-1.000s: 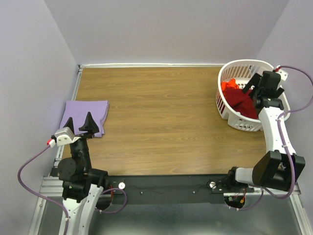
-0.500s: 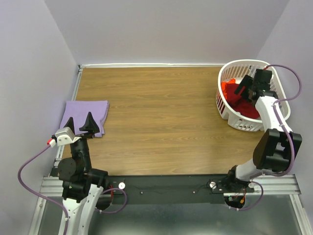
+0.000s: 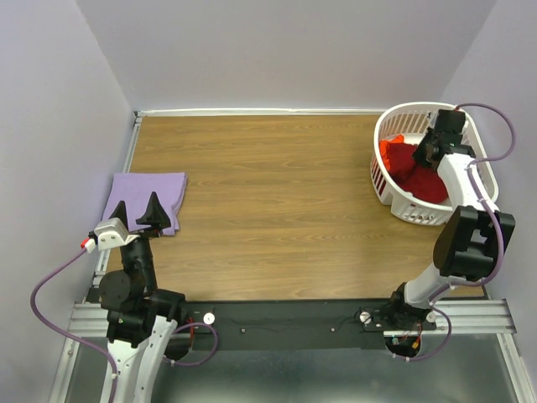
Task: Fold and stack the t-shirts
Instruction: Grab the tshirt from the pile, then move the tshirt to the center of the board
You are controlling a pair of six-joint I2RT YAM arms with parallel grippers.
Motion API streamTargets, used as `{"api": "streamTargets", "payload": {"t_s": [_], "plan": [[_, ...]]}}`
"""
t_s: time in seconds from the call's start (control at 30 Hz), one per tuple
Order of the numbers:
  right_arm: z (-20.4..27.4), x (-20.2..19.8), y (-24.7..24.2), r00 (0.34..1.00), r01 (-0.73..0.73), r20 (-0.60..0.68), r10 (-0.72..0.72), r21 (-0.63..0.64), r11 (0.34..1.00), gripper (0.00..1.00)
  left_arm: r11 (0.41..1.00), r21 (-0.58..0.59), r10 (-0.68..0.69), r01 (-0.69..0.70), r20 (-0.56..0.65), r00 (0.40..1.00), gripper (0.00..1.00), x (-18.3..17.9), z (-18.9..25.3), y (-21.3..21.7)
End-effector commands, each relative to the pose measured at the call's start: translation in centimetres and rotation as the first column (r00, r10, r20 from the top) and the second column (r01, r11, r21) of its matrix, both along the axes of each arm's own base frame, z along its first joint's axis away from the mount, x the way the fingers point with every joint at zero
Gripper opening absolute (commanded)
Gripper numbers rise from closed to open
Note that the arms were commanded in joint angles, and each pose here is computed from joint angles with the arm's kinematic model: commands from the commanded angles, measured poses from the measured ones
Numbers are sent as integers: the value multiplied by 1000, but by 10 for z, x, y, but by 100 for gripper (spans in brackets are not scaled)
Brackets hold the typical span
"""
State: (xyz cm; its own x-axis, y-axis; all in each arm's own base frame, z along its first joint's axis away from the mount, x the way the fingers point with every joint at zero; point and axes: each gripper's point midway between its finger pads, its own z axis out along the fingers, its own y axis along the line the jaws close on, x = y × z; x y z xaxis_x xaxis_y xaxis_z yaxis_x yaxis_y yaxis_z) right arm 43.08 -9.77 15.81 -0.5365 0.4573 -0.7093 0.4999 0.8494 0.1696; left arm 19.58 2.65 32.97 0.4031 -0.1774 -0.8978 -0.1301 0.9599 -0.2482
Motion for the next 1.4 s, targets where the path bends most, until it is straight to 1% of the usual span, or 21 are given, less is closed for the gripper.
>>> {"api": "streamTargets", "payload": {"t_s": [0.0, 0.07, 0.2, 0.23, 0.3, 0.33, 0.4, 0.43, 0.63, 0.7, 0.73, 0.77, 0.8, 0.87, 0.9, 1.0, 1.07, 1.1, 1.13, 1.23, 1.37], "plan": [[37, 14, -13, 996, 42, 75, -37, -61, 997, 3, 1000, -7, -5, 6, 131, 991, 85, -27, 21, 4], [57, 18, -16, 993, 50, 115, -40, -81, 995, 0, 1000, -7, -5, 6, 128, 992, 85, -26, 20, 4], [147, 26, -21, 954, 66, 300, -22, -138, 988, 0, 1000, -6, -8, 8, 121, 993, 85, -24, 19, 3], [197, 27, -18, 916, 59, 401, 7, -153, 987, 0, 1000, -4, -7, 8, 119, 993, 85, -24, 19, 3], [256, 24, -10, 856, 39, 514, 53, -167, 985, 0, 1000, -2, -9, 9, 114, 993, 85, -22, 18, 2], [309, 17, 0, 787, 12, 608, 102, -180, 984, 0, 1000, -2, -9, 9, 114, 993, 85, -22, 18, 2], [362, 8, 13, 703, -26, 692, 165, -207, 978, 0, 1000, -1, -9, 9, 109, 994, 85, -21, 18, 2], [407, -4, 29, 613, -74, 755, 234, -240, 968, 1, 1000, -1, -7, 8, 106, 994, 85, -20, 17, 2], [499, -41, 85, 300, -247, 852, 428, -364, 898, 1, 1000, -2, -9, 9, 98, 995, 85, -18, 16, 2], [512, -49, 100, 225, -301, 861, 456, -384, 873, 0, 1000, 0, -8, 8, 96, 995, 85, -18, 17, 2], [523, -59, 116, 145, -364, 865, 481, -405, 839, 0, 1000, 0, -10, 10, 96, 995, 85, -18, 17, 1], [528, -64, 124, 104, -398, 867, 488, -413, 819, 0, 1000, 0, -13, 13, 95, 995, 85, -18, 16, 1], [539, -76, 140, 18, -465, 873, 488, -424, 777, 0, 1000, 1, -13, 13, 92, 996, 85, -17, 16, 1], [547, -88, 156, -71, -536, 873, 482, -441, 720, 0, 1000, 1, -12, 11, 91, 996, 85, -17, 15, 1], [553, -98, 169, -142, -601, 877, 458, -444, 665, 0, 1000, 1, -12, 12, 91, 996, 85, -17, 15, 1], [556, -113, 200, -246, -700, 879, 410, -453, 552, 0, 1000, 0, -14, 14, 90, 996, 85, -17, 16, 1], [552, -117, 233, -274, -750, 878, 392, -450, 484, 0, 1000, 0, -12, 12, 88, 996, 85, -17, 15, 1], [550, -111, 239, -279, -734, 868, 411, -469, 491, 0, 1000, 2, -12, 11, 89, 996, 85, -17, 16, 1], [541, -104, 255, -258, -769, 877, 405, -440, 463, 0, 1000, 1, -10, 10, 89, 996, 85, -17, 16, 1], [523, -95, 308, -254, -846, 893, 371, -391, 361, 0, 1000, 1, -12, 12, 88, 996, 85, -17, 15, 1], [514, -91, 368, -274, -881, 899, 342, -377, 287, 0, 1000, -6, -8, 9, 85, 996, 84, -18, 16, 2]]}}
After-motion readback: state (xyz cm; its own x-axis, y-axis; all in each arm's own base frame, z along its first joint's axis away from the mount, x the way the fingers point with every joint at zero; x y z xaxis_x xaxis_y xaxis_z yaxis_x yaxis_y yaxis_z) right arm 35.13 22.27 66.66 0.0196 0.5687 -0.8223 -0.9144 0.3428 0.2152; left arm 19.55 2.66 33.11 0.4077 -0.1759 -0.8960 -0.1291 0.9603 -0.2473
